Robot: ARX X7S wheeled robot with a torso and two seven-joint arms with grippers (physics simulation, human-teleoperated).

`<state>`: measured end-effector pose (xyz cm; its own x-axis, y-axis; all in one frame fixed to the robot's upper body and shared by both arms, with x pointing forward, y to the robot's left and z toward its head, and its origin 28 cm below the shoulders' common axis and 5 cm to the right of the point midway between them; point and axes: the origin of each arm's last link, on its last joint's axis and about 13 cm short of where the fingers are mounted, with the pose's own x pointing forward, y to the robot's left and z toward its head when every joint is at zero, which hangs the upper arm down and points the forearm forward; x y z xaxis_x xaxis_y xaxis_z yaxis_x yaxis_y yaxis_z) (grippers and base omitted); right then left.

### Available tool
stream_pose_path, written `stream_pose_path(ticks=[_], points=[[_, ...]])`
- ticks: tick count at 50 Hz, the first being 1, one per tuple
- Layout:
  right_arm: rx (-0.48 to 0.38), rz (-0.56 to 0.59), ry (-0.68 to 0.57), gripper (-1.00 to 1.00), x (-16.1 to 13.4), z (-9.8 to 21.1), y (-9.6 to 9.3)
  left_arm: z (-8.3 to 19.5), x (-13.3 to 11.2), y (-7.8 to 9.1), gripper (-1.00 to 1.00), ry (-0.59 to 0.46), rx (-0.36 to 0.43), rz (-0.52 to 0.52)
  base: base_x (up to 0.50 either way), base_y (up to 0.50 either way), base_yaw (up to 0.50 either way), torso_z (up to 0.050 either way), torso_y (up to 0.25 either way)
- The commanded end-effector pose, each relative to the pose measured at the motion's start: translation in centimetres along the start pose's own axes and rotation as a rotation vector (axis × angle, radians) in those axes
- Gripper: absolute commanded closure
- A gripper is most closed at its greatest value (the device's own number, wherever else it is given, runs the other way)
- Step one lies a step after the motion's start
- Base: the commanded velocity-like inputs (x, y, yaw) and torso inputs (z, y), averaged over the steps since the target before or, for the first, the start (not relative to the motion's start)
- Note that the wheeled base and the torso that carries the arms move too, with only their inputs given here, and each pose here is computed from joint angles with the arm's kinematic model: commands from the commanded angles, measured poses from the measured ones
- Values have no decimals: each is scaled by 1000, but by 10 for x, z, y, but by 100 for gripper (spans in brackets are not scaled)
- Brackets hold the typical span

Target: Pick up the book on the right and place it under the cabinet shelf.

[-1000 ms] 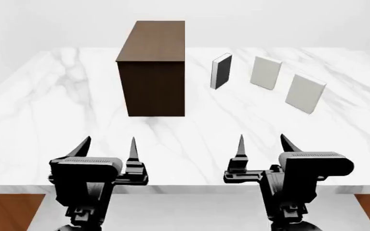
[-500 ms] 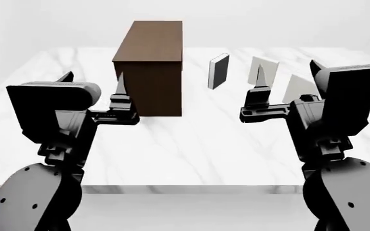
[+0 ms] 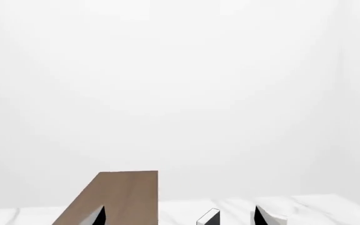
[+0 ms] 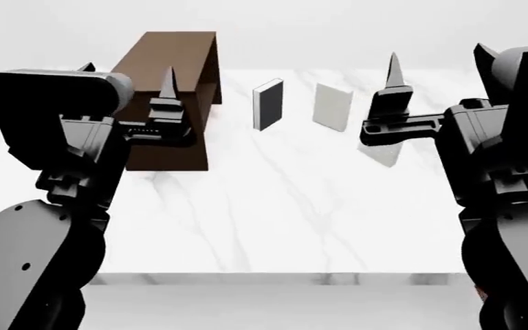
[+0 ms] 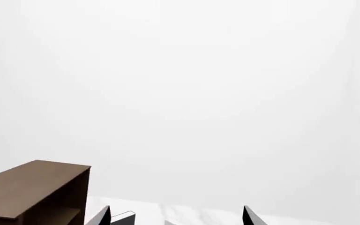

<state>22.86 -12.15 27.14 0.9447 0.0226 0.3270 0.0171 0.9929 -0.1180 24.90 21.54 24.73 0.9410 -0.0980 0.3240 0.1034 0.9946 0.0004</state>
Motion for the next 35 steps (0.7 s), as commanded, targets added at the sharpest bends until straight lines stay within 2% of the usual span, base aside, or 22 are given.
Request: stream_pose_path(ticks=[1, 11, 35], points=[[-3, 11, -11, -100, 0, 4, -1, 7, 1, 1, -100, -11, 12, 0, 230, -113, 0, 0, 0], [-6, 21, -23, -100, 0, 4, 1, 6, 2, 4, -100, -13, 16, 9, 231, -3, 0, 0, 0], [-4, 21, -25, -100, 3, 4, 1, 12, 3, 8, -100, -29, 23, 21, 366, 210, 0, 0, 0]])
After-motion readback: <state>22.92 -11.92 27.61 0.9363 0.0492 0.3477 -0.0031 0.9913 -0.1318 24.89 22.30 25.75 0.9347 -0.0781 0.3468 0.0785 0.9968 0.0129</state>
